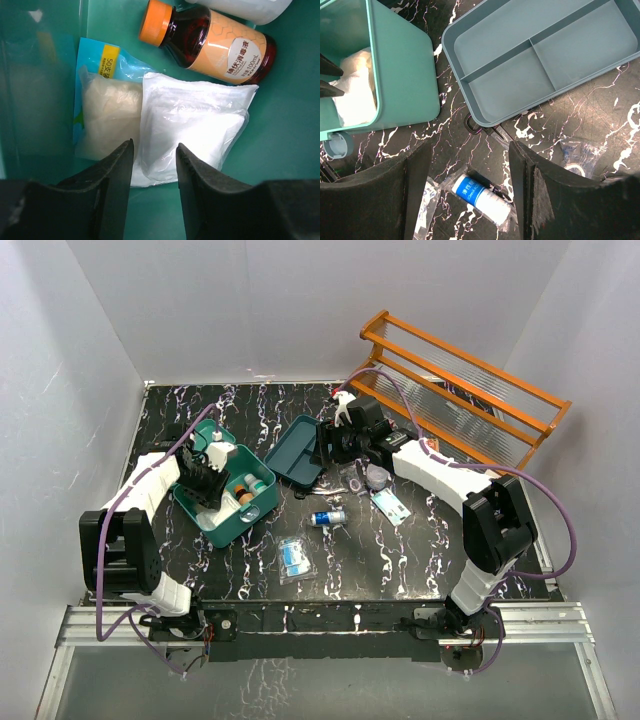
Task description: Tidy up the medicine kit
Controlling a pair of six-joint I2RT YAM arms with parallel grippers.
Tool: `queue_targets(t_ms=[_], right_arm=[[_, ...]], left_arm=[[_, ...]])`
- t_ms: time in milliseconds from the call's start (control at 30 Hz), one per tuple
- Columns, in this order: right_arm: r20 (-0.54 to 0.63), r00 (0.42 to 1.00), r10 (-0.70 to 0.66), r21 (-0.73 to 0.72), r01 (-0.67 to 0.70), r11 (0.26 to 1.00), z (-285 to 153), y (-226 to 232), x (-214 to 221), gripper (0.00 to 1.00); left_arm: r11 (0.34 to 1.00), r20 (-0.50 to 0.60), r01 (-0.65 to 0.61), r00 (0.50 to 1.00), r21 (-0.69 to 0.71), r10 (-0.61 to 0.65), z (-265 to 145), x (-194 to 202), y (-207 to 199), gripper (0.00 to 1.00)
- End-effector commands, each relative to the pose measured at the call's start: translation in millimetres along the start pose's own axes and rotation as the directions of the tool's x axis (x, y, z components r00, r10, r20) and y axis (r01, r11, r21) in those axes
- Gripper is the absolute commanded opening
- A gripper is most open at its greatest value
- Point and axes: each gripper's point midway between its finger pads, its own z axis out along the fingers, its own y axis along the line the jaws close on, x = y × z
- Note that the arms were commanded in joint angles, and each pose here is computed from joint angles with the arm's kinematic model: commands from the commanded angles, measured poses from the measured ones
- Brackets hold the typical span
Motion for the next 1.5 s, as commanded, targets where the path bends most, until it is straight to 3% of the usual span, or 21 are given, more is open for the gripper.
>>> queue_targets(t_ms=[0,200,400,467,633,667,1300,1467], right_arm=[[0.070,0.997,-0.017,-0.013,0.018,1.000,-1.9,4.8,-21.5,0.61],[0.075,0.997,-0.019,-0.009,0.020,1.000,-1.7,4.2,-23.4,0.62],[0.073,0.997,-0.020,-0.007,0.020,1.000,-2.2,3.9,-22.1,0.61],[0.072,0.997,-0.021,-0.007,0.021,1.000,-2.4,3.8,-21.4,0.62],[0.076,0.997,-0.023,-0.004,0.023,1.000,-4.2,3.9,-22.5,0.62],[0.079,0.997,-0.025,-0.003,0.025,1.000,-5.0,4.0,-23.6,0.62],[0.080,0.996,-0.027,-0.004,0.027,1.000,-6.7,3.9,-22.7,0.61],[0.082,0.996,-0.027,-0.008,0.028,1.000,-7.2,5.4,-23.8,0.61]], left_arm=[[1.000,-0.011,-0.030,0.999,0.010,0.030,-4.0,-2.1,-1.4,0.35],[0.999,-0.021,-0.026,0.999,0.028,0.026,-0.3,-1.0,-3.5,0.25],[0.999,-0.043,-0.030,0.999,0.012,0.030,2.8,1.7,-0.7,0.31],[0.999,-0.038,-0.030,0.999,0.023,0.031,3.4,0.9,-2.8,0.25],[0.998,-0.063,-0.069,0.996,-0.008,0.069,3.0,5.2,3.0,0.00],[0.996,-0.070,-0.083,0.994,-0.020,0.082,2.2,5.1,5.4,0.00],[0.963,-0.111,-0.157,0.985,-0.219,0.135,-15.6,-7.0,43.0,0.01],[0.962,-0.088,-0.146,0.988,-0.232,0.128,-23.1,-13.8,41.7,0.27]])
